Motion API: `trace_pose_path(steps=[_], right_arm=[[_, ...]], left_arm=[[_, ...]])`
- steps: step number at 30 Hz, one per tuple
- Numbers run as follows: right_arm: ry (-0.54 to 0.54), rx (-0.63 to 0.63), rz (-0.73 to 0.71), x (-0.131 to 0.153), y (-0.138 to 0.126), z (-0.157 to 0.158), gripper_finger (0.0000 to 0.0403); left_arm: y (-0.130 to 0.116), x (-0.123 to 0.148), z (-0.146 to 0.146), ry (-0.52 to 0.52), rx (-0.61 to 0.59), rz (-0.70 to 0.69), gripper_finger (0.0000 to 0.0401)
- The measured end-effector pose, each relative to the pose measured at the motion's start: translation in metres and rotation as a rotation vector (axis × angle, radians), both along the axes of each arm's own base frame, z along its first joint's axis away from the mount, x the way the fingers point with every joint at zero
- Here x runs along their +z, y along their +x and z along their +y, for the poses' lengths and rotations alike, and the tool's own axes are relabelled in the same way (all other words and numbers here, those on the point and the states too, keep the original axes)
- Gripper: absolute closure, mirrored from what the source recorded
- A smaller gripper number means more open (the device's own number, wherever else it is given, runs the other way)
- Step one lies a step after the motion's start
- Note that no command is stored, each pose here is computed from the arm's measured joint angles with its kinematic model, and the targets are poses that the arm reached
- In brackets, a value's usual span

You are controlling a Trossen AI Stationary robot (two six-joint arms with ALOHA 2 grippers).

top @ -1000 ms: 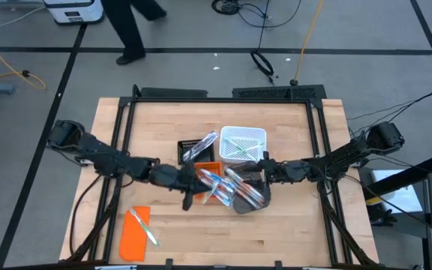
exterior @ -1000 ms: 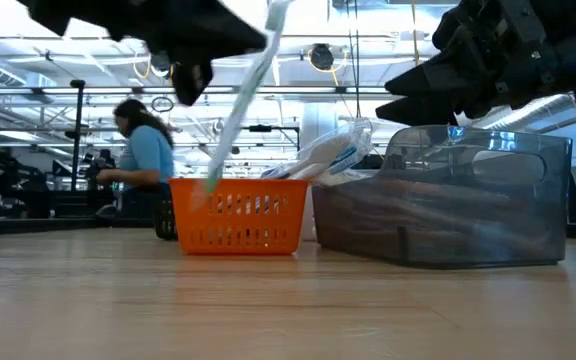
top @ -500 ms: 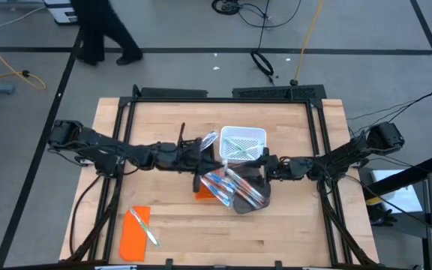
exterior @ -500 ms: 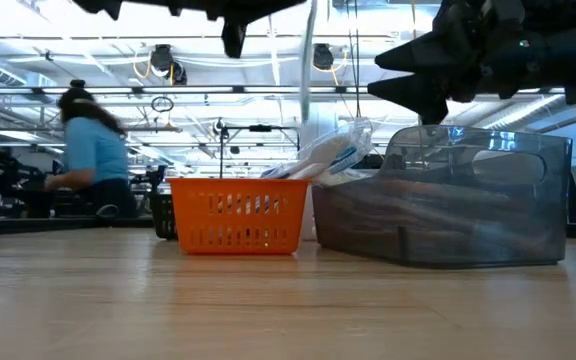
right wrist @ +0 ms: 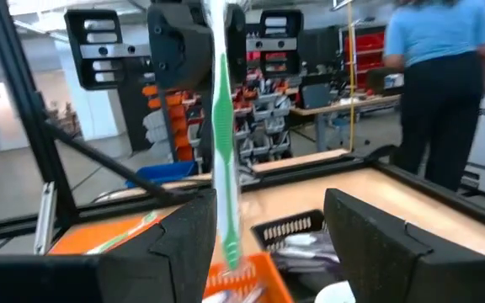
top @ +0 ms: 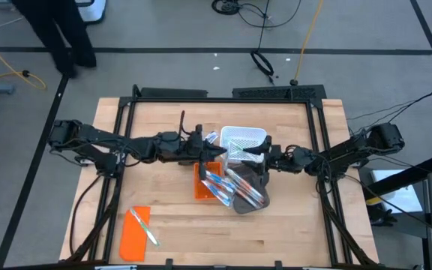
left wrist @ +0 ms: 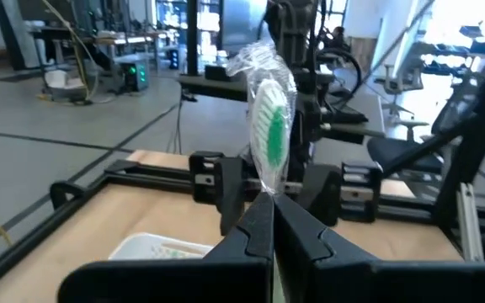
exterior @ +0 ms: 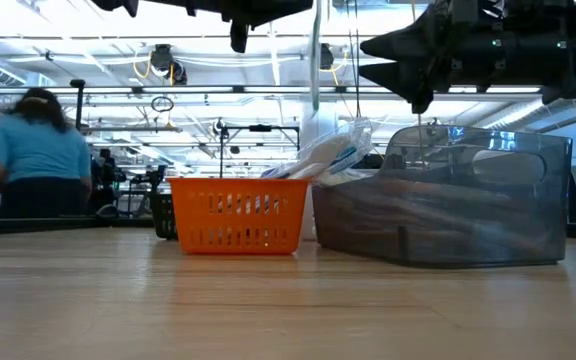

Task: Pick & Place Toothbrushes
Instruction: Put the green toothbrush into the white bin

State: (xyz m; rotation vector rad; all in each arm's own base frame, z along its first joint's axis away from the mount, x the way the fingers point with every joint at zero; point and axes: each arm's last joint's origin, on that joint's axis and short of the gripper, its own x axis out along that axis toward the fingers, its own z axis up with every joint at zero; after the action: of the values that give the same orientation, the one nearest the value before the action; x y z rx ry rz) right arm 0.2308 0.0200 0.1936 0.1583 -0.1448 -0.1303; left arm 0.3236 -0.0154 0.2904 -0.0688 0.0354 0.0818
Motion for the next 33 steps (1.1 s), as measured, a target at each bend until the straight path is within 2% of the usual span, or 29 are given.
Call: trace_pose_path(steps=[11, 17, 23, 33], right_arm=[[-0.065, -0.061, 0.018, 0.015, 0.015, -0.011, 0.019], [-0.067, -0.068, 0.03, 0.019, 0.02, -0.013, 0.019], [-0.073, -0.018, 0.016, 0.021, 0.021, -0.012, 0.019], [-0.049, -0.033, 0.014, 0.024, 0.023, -0.016, 0.019]], left_arm=[[0.01, -0.006, 0.006, 0.034, 0.019, -0.051, 0.0401], [0.015, -0.009, 0.01, 0.038, 0.033, -0.079, 0.0401], [0.017, -0.012, 0.018, 0.038, 0.056, -0.072, 0.0401], [0.019, -0.004, 0.019, 0.044, 0.059, -0.095, 0.0401]])
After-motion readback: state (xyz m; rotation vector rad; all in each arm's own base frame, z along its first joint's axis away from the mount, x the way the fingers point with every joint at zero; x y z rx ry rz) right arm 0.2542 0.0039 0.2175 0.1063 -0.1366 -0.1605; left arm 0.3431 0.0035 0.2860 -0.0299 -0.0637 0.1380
